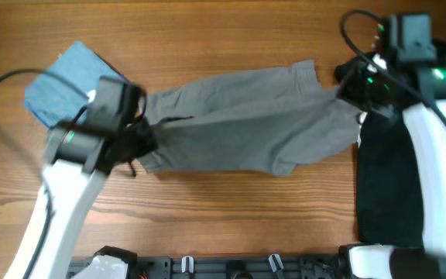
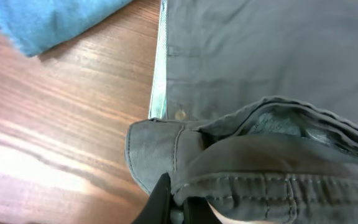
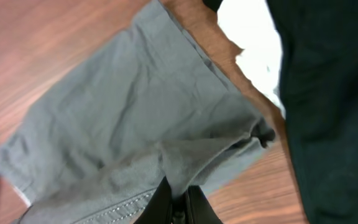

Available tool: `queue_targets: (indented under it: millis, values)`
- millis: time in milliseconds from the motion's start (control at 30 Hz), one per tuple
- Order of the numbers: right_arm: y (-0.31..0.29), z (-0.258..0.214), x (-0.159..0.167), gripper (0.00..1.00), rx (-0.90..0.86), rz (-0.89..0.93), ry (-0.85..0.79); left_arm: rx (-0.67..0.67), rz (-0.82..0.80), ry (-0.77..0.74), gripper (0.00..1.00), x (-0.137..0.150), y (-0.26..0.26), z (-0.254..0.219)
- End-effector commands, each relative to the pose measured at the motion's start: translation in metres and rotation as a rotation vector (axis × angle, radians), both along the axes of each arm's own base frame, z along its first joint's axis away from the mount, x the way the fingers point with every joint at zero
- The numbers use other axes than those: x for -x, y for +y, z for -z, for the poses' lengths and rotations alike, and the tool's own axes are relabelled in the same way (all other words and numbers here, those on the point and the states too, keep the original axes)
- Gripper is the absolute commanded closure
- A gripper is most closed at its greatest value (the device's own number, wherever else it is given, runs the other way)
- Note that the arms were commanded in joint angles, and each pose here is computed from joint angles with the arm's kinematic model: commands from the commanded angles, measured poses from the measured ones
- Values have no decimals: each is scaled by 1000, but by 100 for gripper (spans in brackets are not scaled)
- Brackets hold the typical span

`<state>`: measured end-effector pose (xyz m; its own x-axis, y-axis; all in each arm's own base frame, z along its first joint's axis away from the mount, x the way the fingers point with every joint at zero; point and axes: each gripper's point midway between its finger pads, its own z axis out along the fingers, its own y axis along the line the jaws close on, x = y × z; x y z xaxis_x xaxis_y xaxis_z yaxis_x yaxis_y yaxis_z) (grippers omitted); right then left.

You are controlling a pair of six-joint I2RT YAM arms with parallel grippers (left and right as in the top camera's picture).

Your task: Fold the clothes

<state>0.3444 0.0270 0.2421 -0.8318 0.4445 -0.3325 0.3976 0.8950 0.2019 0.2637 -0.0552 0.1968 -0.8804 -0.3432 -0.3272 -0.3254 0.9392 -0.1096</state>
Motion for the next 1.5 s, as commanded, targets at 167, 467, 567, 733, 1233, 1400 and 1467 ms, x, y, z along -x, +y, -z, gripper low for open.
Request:
queue_targets:
  millis: [167, 467, 567, 733, 1233, 1400, 1467]
  values:
    - [29, 81, -129, 36, -96, -130, -114, -93, -32, 29, 51, -95, 2, 82]
    - [-19, 113, -109, 26, 85, -190, 34, -83, -52, 86, 36, -85, 11, 72]
    - [-33, 124, -82, 25, 75, -168, 153, -16, -30, 144, 36, -72, -1, 75]
    - [-43, 146, -45, 25, 56, -149, 301, 81, -2, 224, 45, -58, -18, 88]
    - [-27, 216, 1, 83, -45, -172, 416, 162, -16, 344, 54, -11, -27, 170]
    - [-42, 215, 12, 96, -37, -53, 467, 100, -124, 311, 77, -5, -10, 196]
    - [-50, 214, 25, 96, -37, -14, 517, 73, -149, 302, 86, -4, -4, 201]
